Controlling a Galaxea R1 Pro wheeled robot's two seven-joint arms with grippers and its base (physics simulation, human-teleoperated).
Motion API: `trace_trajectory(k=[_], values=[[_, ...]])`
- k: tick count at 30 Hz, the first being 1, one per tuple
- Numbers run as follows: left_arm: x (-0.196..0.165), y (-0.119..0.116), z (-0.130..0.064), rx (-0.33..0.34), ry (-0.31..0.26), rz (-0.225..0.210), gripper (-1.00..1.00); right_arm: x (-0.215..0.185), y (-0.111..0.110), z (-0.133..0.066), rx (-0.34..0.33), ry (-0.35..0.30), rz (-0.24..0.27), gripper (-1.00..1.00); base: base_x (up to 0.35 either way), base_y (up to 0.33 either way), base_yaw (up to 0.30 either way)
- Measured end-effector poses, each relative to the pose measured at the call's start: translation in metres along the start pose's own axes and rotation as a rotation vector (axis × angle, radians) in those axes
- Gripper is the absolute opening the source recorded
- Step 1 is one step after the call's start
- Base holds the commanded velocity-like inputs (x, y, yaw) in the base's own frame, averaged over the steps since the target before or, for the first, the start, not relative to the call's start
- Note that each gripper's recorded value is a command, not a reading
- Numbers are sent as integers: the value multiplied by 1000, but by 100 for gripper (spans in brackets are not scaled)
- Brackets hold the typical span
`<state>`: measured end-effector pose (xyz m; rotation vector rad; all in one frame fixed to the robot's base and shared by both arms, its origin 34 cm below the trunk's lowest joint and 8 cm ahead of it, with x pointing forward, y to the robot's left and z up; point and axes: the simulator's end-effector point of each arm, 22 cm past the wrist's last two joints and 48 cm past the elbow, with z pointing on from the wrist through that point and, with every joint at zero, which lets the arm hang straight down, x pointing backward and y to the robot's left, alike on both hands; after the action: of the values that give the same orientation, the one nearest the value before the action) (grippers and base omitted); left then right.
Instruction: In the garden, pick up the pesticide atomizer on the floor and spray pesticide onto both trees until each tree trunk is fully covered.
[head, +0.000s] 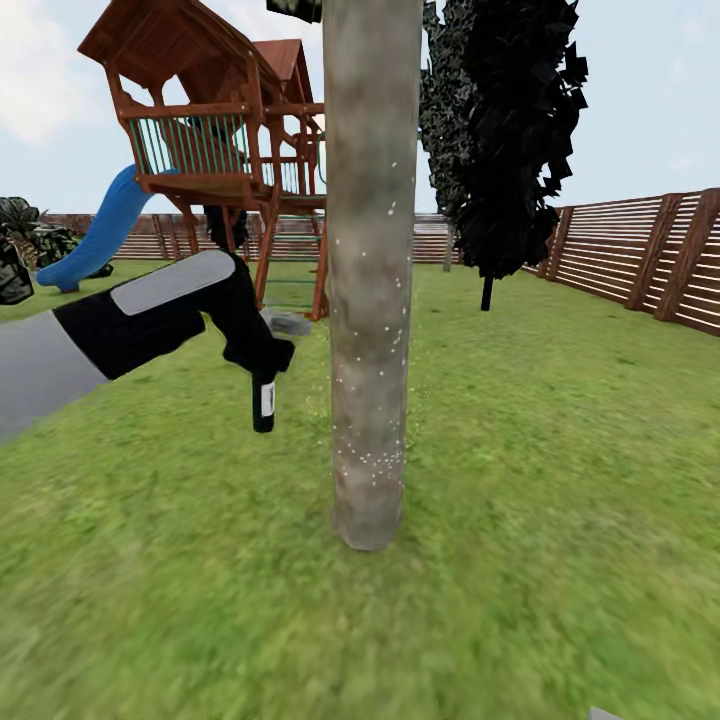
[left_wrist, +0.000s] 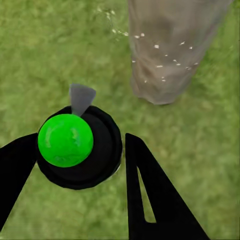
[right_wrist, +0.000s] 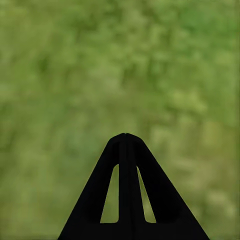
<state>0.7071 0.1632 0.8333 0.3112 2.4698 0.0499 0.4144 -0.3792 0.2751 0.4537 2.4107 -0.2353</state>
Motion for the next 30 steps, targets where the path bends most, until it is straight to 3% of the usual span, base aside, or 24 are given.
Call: trace_trajectory(k=[2,5,8,10,12,17,23,30], values=[[-24,5,-26,-16,-58,4,-100,0,0,0,0,0,0,-100,0,0,0],[-44,8,-51,-25,-109,5,-100,0,-1,0,1,1,1,-100,0,0,0],[-57,4,-69,-17,-147,18,-100,13,-1,0,2,62,-10,-100,0,0,0],[-65,-3,-82,-1,-173,30,-100,14,-1,-1,3,68,-12,-100,0,0,0],[-84,-19,-113,36,-232,57,-100,14,-1,-1,2,66,-14,-100,0,0,0],[-106,-47,-157,73,-309,110,-100,13,-1,-1,1,63,-15,-100,0,0,0],[-121,-62,-195,117,-369,142,-100,12,0,-1,-1,61,-14,-100,0,0,0],[-122,-81,-204,139,-379,179,-100,12,1,-1,-4,60,-14,-100,0,0,0]])
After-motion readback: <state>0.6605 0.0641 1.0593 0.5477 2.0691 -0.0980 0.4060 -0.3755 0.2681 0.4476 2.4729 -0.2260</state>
